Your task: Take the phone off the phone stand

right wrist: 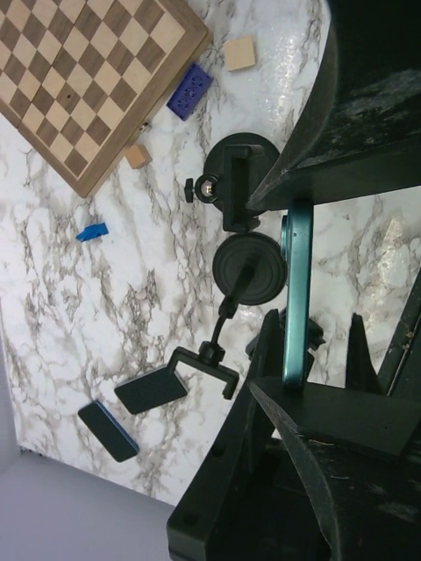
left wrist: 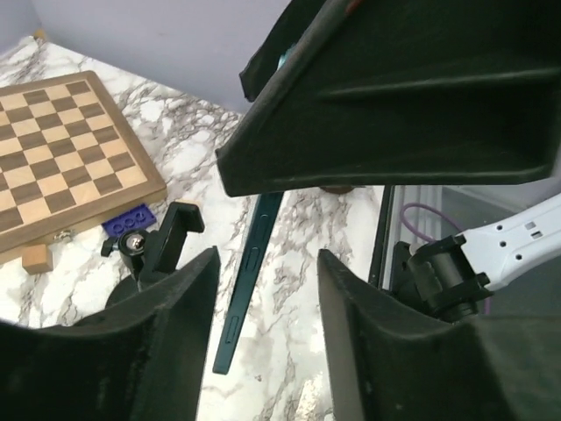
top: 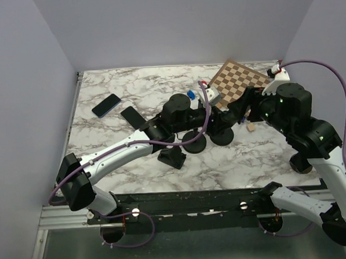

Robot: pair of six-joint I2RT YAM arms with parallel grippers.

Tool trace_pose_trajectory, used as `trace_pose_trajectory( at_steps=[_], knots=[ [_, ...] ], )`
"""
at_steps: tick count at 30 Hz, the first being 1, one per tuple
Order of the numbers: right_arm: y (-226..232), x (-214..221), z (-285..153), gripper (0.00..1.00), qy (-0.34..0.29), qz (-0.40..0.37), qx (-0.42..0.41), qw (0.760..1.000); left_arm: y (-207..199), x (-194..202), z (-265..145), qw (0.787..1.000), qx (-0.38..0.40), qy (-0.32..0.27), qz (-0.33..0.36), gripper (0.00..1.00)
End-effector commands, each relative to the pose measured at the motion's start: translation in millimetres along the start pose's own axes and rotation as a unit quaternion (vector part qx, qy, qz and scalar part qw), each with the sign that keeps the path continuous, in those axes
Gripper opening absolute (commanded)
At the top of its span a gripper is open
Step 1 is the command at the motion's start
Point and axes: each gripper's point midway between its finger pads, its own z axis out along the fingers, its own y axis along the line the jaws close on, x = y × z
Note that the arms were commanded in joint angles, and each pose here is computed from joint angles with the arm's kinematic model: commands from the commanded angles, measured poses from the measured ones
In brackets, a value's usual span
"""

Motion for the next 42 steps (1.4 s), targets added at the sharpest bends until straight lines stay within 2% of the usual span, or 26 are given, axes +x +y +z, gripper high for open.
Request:
trace_pose_trajectory(
  at_steps=[1,6,8,11,13,14,15,17,19,20,25,29,32,36,39,42],
  knots=[
    [23.8,-22.3,-14.8,0.01,-0.032,0.021,-0.058,0.998,4.9,-10.1,4.1,1.000,-0.021,-0.001,0.021,0.52],
    [25.1,-16.6,-12.3,0.01,-0.025,0.020,-0.064,0.997,3.3,-8.7,12.1,1.000,-0.015,0.002,0.009,0.34],
    [26.3,-14.5,-11.9,0.01,-0.022,0.021,-0.068,0.997,4.8,-8.1,14.3,1.000,-0.018,0.003,0.004,0.23],
    [29.7,-14.6,-14.6,0.01,-0.025,0.024,-0.080,0.996,5.2,-7.9,14.6,1.000,-0.019,0.006,0.003,0.00],
    [31.7,-15.9,-17.2,0.01,-0.028,0.022,-0.087,0.996,5.8,-9.0,11.9,1.000,-0.025,0.006,0.006,0.00],
    [32.3,-16.5,-18.1,0.07,-0.030,0.021,-0.090,0.995,5.7,-12.1,8.8,1.000,-0.027,0.002,0.007,0.00],
    [32.2,-17.2,-19.4,0.20,-0.032,0.019,-0.091,0.995,3.9,-15.5,5.4,1.000,-0.026,-0.004,0.008,0.00],
    [30.0,-19.0,-20.7,0.63,-0.038,0.017,-0.086,0.995,-1.4,-29.1,-4.6,0.999,-0.023,-0.024,0.014,0.00],
    [27.6,-22.3,-23.2,0.97,-0.049,0.019,-0.082,0.995,-2.9,-40.8,-14.8,0.999,-0.030,-0.038,0.014,0.00],
    [27.6,-26.0,-25.5,1.00,-0.060,0.023,-0.083,0.995,-2.1,-44.7,-20.1,0.998,-0.035,-0.041,0.011,0.00],
    [23.6,-54.0,-53.9,1.00,-0.142,0.055,-0.089,0.984,15.0,-58.1,-54.0,0.995,-0.082,-0.059,-0.012,0.00],
    [-0.1,-68.9,-75.9,1.00,-0.202,0.089,-0.045,0.974,49.6,-59.0,-104.9,0.979,-0.190,-0.062,-0.037,0.00],
    [-12.8,-71.7,-88.0,1.00,-0.227,0.099,-0.025,0.969,90.2,-46.1,-165.7,0.949,-0.297,-0.061,-0.085,0.00],
    [-12.9,-70.5,-88.9,1.00,-0.232,0.099,-0.030,0.967,140.8,-13.1,-254.7,0.892,-0.421,-0.069,-0.153,0.00],
    [-7.6,-67.7,-81.8,1.00,-0.223,0.096,-0.040,0.969,166.9,15.2,-297.7,0.859,-0.457,-0.070,-0.222,0.00],
    [0.5,-66.3,-74.1,1.00,-0.212,0.093,-0.054,0.971,191.2,45.2,-318.9,0.831,-0.457,-0.072,-0.309,0.00]
  ],
)
